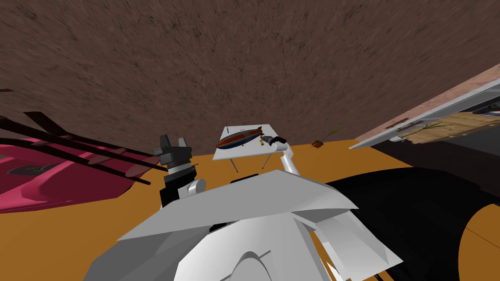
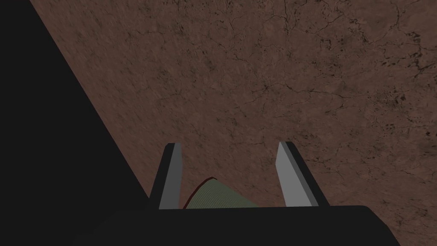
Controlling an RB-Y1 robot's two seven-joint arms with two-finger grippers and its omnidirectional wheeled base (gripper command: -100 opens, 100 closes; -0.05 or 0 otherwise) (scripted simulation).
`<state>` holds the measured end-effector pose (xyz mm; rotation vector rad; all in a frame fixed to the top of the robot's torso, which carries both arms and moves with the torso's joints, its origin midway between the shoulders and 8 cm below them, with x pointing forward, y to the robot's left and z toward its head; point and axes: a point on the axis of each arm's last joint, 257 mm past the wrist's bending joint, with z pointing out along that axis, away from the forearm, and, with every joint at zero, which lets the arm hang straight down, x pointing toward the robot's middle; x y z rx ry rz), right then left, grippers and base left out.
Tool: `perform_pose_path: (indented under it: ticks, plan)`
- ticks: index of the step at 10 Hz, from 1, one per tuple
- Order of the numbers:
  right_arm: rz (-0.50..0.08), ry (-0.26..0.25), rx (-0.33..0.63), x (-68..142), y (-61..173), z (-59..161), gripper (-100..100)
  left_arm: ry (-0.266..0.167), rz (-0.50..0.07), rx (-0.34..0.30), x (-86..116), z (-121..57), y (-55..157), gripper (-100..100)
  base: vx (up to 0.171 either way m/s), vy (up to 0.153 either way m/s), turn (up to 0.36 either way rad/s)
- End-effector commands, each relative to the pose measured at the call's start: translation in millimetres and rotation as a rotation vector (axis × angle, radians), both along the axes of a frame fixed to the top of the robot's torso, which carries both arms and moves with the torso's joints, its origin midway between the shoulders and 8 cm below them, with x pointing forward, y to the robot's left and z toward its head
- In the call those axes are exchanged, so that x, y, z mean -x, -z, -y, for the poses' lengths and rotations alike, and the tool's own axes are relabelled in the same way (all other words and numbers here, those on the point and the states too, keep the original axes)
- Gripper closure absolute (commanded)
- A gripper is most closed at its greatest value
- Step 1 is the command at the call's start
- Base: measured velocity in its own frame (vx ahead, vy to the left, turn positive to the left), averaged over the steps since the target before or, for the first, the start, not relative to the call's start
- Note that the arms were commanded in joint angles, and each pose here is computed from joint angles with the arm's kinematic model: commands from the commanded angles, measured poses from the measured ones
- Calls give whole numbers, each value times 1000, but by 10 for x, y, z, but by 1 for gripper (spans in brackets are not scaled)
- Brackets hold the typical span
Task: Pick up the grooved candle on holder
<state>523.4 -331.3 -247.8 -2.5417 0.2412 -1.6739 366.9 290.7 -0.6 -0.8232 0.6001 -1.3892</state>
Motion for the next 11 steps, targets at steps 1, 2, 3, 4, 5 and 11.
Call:
perform_pose_path:
  ticks: [1,2,3,4,5,11]
  plan:
    - [-23,12,-34,-2,46,8,-100,0,0,0,0,0,0,0,3,17,6]
    - [-60,28,-75,2,128,26,-100,0,0,0,0,0,0,0,4,20,11]
    - [-92,40,-106,7,200,44,-100,0,0,0,0,0,0,0,7,29,16]
    - [-96,47,-120,11,208,43,-100,0,0,0,0,0,0,0,4,21,3]
    - [-130,64,-158,25,284,57,-100,0,0,0,0,0,0,0,2,19,10]
    - [-285,143,-298,190,690,105,-100,0,0,0,0,0,0,0,4,20,9]
